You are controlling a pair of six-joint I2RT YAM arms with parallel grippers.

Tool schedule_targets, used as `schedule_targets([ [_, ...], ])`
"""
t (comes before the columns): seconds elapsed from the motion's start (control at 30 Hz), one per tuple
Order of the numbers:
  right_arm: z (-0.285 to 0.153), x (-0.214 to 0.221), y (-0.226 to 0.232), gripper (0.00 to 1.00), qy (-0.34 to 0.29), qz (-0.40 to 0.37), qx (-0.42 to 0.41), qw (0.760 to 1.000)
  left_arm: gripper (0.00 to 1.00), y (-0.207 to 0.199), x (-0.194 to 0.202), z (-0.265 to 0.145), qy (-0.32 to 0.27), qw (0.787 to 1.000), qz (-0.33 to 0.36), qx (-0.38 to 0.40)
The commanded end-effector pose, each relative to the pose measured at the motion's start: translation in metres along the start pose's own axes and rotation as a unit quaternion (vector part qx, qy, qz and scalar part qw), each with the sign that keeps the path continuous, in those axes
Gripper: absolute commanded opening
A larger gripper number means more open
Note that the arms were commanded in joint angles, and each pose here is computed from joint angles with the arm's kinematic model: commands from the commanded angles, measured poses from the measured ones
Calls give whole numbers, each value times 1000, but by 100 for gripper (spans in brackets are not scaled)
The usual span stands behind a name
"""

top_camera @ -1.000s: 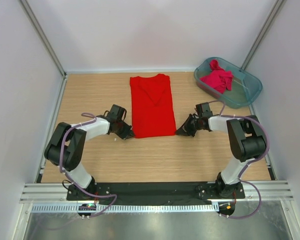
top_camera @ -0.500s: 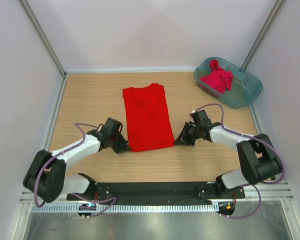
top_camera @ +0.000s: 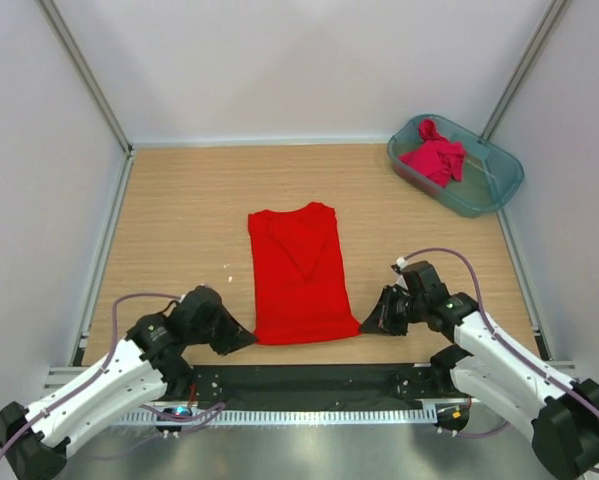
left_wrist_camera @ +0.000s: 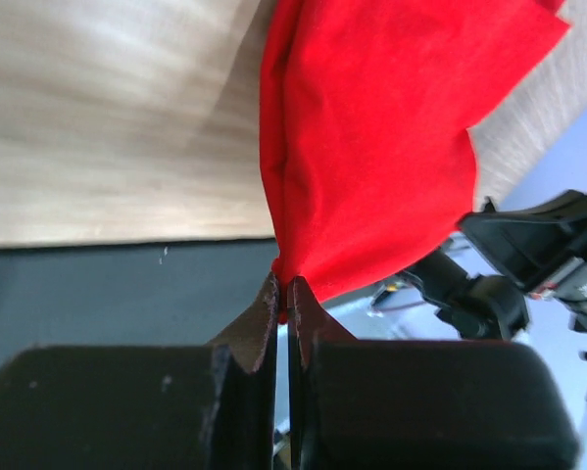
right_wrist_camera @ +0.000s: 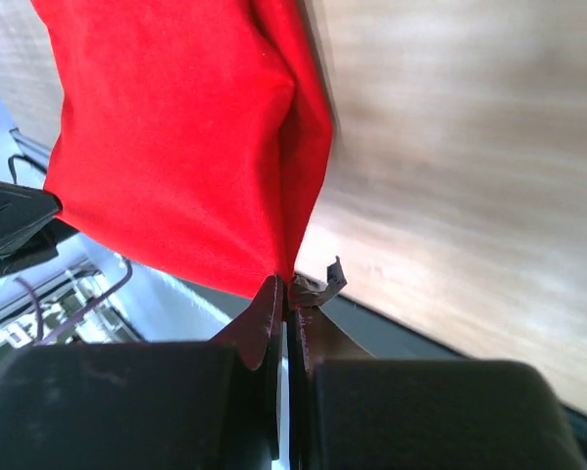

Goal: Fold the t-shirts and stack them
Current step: Fold the tshirt

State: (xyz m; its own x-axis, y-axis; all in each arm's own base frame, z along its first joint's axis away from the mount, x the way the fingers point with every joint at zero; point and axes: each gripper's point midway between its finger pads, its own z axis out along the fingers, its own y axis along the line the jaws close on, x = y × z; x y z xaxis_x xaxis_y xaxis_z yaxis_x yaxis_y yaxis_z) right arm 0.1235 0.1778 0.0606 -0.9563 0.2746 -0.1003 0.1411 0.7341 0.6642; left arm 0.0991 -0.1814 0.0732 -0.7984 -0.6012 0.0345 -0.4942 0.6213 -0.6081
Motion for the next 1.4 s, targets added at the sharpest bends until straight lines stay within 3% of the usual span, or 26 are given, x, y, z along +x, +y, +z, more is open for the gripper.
schedule_targets([
  [0.0,-5,24,-21,1,23,45,36,998,0,43,5,-8,-7,996,-57,-64],
  [0.13,-11,25,-11,1,20,34,30,999,0,45,6,-15,-8,996,-62,-60],
  [0.27,-13,7,10,1,15,20,29,999,0,16,-7,-25,-41,998,-47,-28],
  [0.4,-11,-40,53,1,2,-23,27,999,0,-14,-31,-30,-98,995,7,-34],
  [0.5,-2,-80,79,1,-2,-35,23,999,0,-47,-42,-20,-95,994,34,-35],
  [0.6,14,-113,96,1,23,-34,21,999,0,-73,-71,-6,-69,995,47,-52],
  [0.7,32,-148,112,1,31,-45,20,998,0,-84,-121,9,-74,992,69,-80],
  [0.73,35,-157,115,1,35,-44,19,998,0,-111,-146,-2,-98,989,98,-61],
  [0.8,40,-178,132,1,32,-54,4,998,0,-110,-163,10,-75,984,120,-107],
  [0.83,52,-185,129,1,43,-49,7,998,0,-139,-182,2,-99,980,144,-96],
  [0.97,61,-222,139,1,32,-44,5,999,0,-165,-216,8,-121,966,203,-103],
  [1.13,73,-267,150,1,9,-35,-14,999,0,-180,-246,41,-96,964,224,-105],
  [1.37,95,-301,149,1,-5,-18,-21,1000,0,-200,-291,64,-120,959,246,-78],
])
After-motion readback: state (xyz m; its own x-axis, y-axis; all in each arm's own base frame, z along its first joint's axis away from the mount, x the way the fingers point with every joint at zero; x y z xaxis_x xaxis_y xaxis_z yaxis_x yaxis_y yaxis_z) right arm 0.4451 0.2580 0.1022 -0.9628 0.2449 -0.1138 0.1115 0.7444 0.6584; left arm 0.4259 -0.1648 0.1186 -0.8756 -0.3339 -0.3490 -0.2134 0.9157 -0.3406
